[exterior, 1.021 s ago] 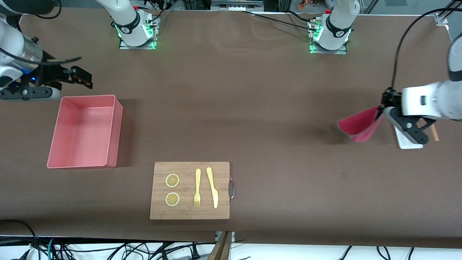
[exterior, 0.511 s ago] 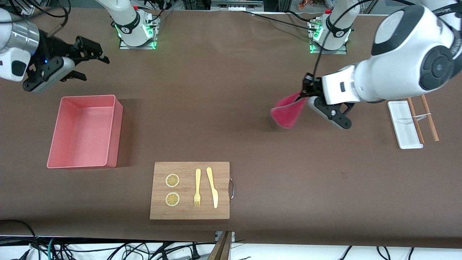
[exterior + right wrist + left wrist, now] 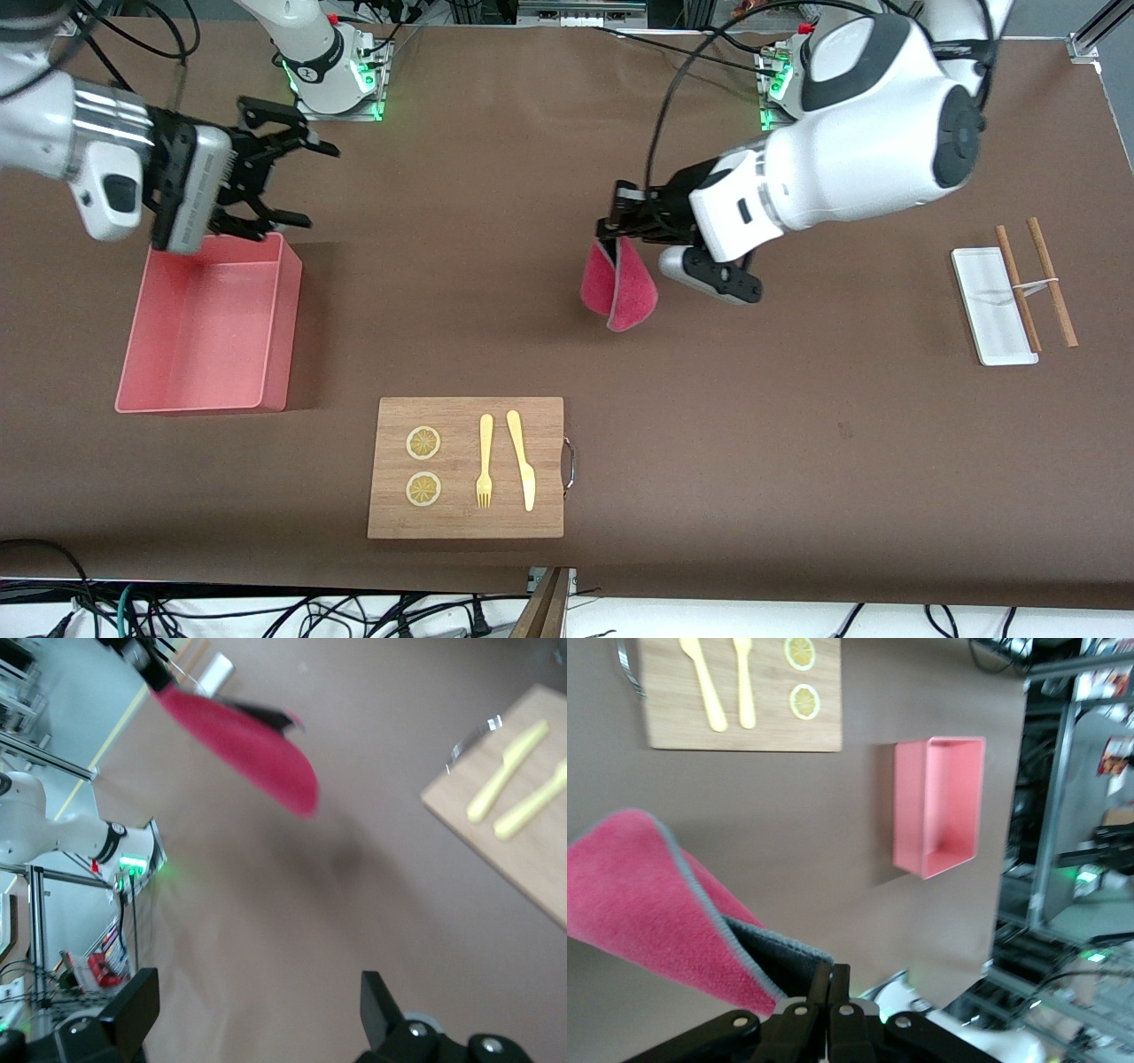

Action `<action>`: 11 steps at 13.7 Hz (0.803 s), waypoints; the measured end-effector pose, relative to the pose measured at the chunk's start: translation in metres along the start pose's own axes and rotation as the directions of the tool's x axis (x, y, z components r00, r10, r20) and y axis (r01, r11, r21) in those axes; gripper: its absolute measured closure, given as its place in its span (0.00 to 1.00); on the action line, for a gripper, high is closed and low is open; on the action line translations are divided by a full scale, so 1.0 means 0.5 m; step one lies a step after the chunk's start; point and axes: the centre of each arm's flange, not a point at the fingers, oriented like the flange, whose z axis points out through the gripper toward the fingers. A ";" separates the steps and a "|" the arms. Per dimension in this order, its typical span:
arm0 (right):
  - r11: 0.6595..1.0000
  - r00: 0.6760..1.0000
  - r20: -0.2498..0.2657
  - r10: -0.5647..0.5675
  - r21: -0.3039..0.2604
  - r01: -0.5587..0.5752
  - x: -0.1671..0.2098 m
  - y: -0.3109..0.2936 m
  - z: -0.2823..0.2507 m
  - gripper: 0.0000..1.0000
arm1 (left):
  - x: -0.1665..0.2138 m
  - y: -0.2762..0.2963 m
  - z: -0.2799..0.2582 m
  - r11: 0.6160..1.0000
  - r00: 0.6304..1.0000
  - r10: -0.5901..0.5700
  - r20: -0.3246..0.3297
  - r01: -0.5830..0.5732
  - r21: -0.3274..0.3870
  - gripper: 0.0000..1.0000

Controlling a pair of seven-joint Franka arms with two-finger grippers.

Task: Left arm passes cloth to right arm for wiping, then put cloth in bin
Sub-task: 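Carry the cloth with the left gripper while the right gripper approaches, then grasp the cloth with the right gripper from the left gripper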

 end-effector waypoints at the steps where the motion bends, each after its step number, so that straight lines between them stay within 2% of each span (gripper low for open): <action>1: 0.999 0.998 -0.036 -0.047 0.007 0.047 0.010 0.014 0.036 0.00 | 0.000 0.011 0.032 0.999 1.000 -0.028 0.000 0.028 -0.027 0.98; 5: 0.990 0.983 -0.137 -0.124 0.048 0.131 0.017 0.061 0.167 0.00 | 0.014 0.031 0.101 0.987 0.994 -0.107 -0.037 0.102 -0.127 0.98; 9: 0.964 0.931 -0.274 -0.241 0.040 0.262 -0.027 0.097 0.307 0.00 | -0.023 0.056 0.228 0.982 0.989 -0.140 -0.051 0.132 -0.136 0.98; 11: 0.954 0.914 -0.299 -0.274 0.034 0.298 -0.077 0.118 0.379 0.00 | -0.042 0.060 0.284 0.982 0.988 -0.143 -0.063 0.133 -0.136 0.98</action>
